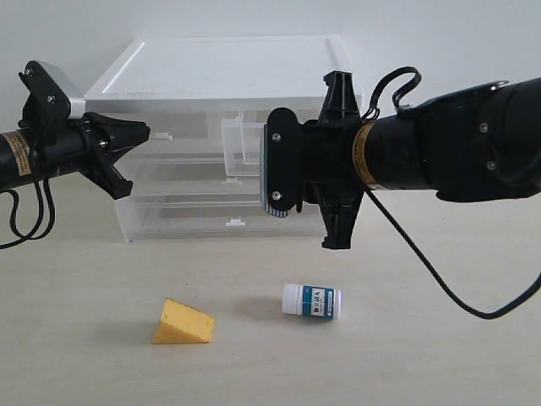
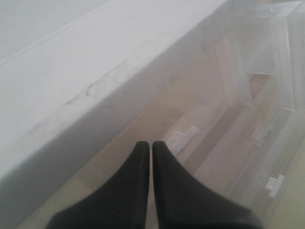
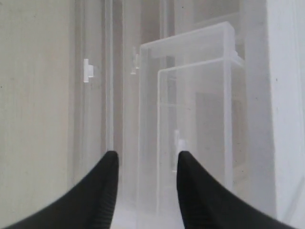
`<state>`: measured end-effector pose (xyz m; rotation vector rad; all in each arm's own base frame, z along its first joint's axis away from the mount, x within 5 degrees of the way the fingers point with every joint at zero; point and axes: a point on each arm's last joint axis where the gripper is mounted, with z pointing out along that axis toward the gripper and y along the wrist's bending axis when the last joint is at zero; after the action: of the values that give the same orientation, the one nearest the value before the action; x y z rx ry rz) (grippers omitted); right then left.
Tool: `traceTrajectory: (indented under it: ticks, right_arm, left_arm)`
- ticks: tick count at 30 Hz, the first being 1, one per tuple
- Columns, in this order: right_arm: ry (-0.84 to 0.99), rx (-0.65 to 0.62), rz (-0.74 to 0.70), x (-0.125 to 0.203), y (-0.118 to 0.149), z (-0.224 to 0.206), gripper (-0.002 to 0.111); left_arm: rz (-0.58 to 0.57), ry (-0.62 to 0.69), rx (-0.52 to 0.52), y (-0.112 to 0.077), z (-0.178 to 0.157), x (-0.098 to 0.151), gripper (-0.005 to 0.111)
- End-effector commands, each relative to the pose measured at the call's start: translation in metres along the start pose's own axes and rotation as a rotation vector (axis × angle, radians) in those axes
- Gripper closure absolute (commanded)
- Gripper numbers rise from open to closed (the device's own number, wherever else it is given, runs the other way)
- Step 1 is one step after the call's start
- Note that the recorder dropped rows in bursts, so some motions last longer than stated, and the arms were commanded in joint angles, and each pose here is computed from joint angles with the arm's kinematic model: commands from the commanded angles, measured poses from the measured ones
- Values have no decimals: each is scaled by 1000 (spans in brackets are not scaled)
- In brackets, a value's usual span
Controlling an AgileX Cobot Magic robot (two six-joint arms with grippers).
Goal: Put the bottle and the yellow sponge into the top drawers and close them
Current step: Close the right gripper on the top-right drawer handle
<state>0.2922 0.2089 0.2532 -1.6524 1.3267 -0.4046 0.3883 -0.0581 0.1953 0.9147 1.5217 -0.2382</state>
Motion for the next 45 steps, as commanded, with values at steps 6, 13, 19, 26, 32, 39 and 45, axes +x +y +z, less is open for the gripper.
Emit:
traceTrajectory:
  ticks: [6, 13, 19, 26, 32, 39, 45]
  right_arm:
    - [9, 4, -12, -1, -3, 10, 72]
    - [26, -32, -66, 2, 6, 23, 72]
    - [35, -8, -77, 1, 0, 22, 72]
    - [75, 11, -94, 4, -3, 22, 72]
    - [52, 58, -19, -2, -19, 21, 72]
    - [56, 16, -15, 0, -8, 34, 72]
    - [95, 11, -53, 5, -3, 40, 72]
  left_arm:
    - [-53, 5, -76, 9, 2, -2, 103]
    - [-53, 16, -78, 9, 2, -1, 103]
    - [-54, 43, -85, 10, 2, 2, 103]
    - [-52, 52, -87, 10, 2, 3, 103]
    - [-52, 52, -87, 10, 2, 3, 103]
    - [-52, 52, -87, 10, 2, 3, 103]
    - [-44, 52, -87, 10, 2, 3, 103]
